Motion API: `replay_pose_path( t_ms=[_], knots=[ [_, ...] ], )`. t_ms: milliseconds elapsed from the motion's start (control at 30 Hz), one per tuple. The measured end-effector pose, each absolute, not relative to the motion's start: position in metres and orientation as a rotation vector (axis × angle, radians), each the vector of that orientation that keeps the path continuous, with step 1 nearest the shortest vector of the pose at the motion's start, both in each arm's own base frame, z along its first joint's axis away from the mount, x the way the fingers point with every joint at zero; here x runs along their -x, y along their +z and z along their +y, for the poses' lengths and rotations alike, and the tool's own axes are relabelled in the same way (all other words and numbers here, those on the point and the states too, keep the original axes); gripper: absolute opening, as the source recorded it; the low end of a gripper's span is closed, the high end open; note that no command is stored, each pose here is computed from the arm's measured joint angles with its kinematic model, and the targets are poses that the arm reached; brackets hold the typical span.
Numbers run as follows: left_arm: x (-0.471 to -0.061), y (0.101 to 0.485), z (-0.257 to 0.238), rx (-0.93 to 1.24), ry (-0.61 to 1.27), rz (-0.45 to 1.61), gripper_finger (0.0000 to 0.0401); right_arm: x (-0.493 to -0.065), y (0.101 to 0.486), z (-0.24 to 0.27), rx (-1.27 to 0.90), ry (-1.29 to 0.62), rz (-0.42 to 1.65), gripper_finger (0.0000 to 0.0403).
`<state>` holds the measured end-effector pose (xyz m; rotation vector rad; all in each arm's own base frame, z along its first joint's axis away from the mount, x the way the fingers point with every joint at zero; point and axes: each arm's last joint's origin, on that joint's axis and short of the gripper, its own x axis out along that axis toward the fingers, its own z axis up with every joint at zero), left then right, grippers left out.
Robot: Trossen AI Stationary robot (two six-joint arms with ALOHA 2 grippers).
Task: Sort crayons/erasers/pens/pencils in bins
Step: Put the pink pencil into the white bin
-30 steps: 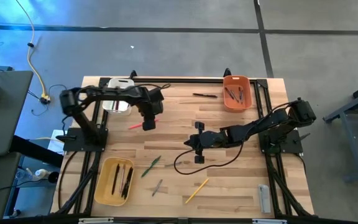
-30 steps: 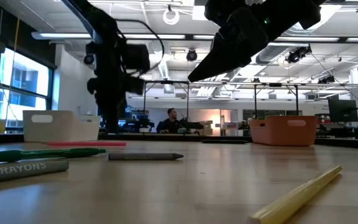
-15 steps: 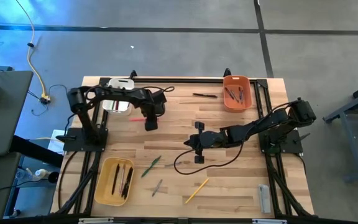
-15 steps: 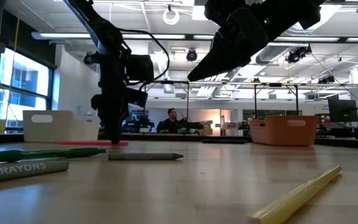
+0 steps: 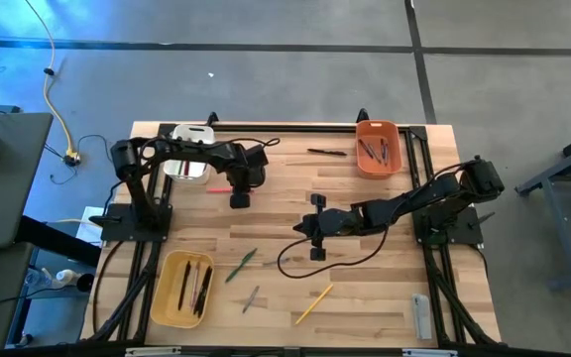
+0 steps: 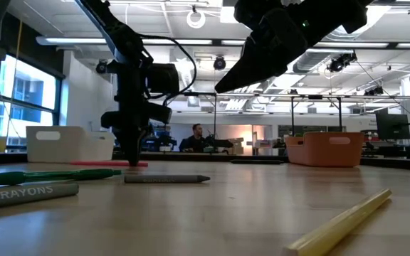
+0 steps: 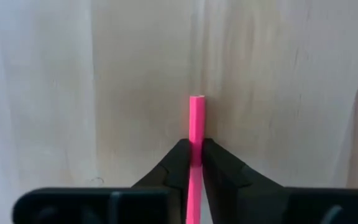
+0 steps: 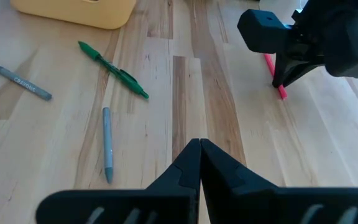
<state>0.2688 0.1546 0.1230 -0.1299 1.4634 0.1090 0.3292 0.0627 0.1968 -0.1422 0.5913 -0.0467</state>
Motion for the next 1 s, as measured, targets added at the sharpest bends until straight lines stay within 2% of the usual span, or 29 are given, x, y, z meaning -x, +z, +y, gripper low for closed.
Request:
replay_pose_path(
  t_ms=[267,567,800,1000],
  knots=[
    [-0.272,0.130,0.148,0.036,0.099,1.460,0.0003,-0.329,0.197,0.063,0.142,-0.047,0.591,0.0000],
    [-0.261,0.176,0.152,0.124,0.205,1.308,0.0001,-0.329,0.197,0.063,0.142,-0.047,0.591,0.0000],
    [-0.237,0.216,0.155,0.208,0.354,1.216,0.0000,-0.329,0.197,0.063,0.142,-0.047,0.591,0.0000],
    [-0.201,0.248,0.168,0.288,0.610,1.134,0.0000,-0.329,0.197,0.063,0.142,-0.046,0.591,0.0000]
  ],
)
